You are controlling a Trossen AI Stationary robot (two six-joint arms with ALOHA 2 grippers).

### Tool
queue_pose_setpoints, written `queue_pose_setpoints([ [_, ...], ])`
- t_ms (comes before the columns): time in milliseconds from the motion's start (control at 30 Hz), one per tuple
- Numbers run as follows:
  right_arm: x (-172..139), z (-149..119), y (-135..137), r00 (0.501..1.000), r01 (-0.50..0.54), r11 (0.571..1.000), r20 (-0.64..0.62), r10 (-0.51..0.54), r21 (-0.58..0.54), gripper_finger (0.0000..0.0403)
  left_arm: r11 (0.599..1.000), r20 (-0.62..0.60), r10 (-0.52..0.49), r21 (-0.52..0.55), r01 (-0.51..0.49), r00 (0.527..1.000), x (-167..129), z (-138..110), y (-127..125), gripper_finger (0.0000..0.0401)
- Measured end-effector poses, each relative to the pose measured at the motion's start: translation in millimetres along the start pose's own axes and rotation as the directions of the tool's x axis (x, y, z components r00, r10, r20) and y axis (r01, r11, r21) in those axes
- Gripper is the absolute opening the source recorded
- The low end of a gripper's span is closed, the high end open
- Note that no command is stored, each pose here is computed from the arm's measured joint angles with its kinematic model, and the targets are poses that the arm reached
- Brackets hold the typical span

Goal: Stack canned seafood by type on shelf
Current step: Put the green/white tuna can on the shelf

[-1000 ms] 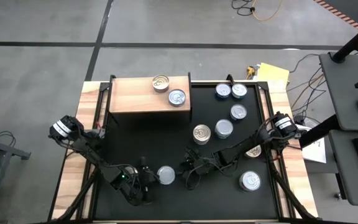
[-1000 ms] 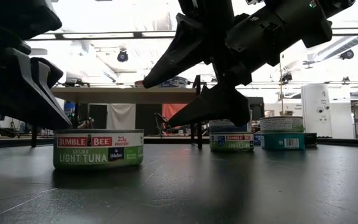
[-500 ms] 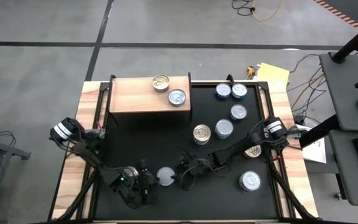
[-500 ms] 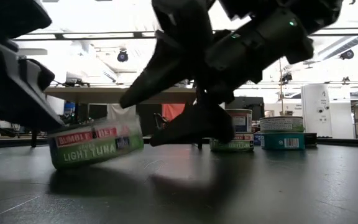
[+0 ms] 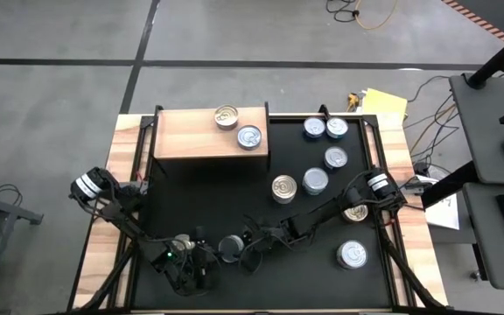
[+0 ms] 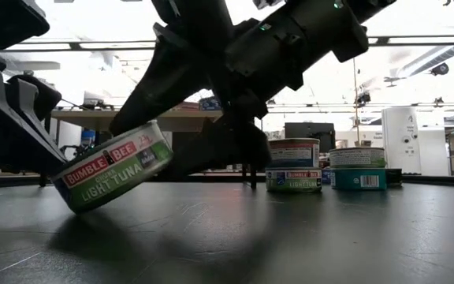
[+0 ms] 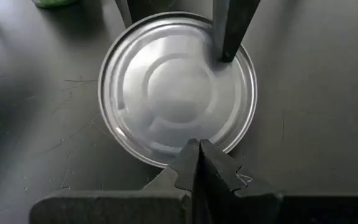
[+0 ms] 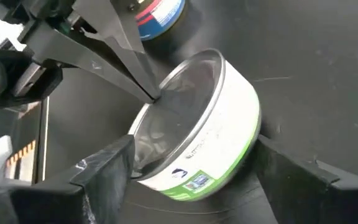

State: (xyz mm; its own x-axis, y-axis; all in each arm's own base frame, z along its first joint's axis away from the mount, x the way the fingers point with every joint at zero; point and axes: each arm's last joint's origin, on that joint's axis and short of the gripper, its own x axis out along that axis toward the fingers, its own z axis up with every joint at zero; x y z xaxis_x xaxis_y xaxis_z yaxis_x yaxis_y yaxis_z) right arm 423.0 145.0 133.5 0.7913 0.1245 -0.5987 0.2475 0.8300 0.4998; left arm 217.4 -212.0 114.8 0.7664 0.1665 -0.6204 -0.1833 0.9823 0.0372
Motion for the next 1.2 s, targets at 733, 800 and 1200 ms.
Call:
queue_pose_setpoints([
  [733,-42,19,-3,0.979,0.176,0.963,-0.068,-0.194,-0.206,0.0131,0.993,0.226,0.086,0.057,-0.102,0.970,-25,40,3,0.0046],
  [800,-53,23,-2,0.977,0.187,0.955,-0.060,-0.206,-0.231,0.0131,0.987,0.275,0.119,0.070,-0.143,0.954,-34,50,8,0.0058],
  [1200,-107,17,-21,0.989,0.042,0.981,0.149,-0.014,-0.188,0.0131,0.887,0.325,-0.276,0.448,0.110,0.905,-76,113,48,0.0042],
])
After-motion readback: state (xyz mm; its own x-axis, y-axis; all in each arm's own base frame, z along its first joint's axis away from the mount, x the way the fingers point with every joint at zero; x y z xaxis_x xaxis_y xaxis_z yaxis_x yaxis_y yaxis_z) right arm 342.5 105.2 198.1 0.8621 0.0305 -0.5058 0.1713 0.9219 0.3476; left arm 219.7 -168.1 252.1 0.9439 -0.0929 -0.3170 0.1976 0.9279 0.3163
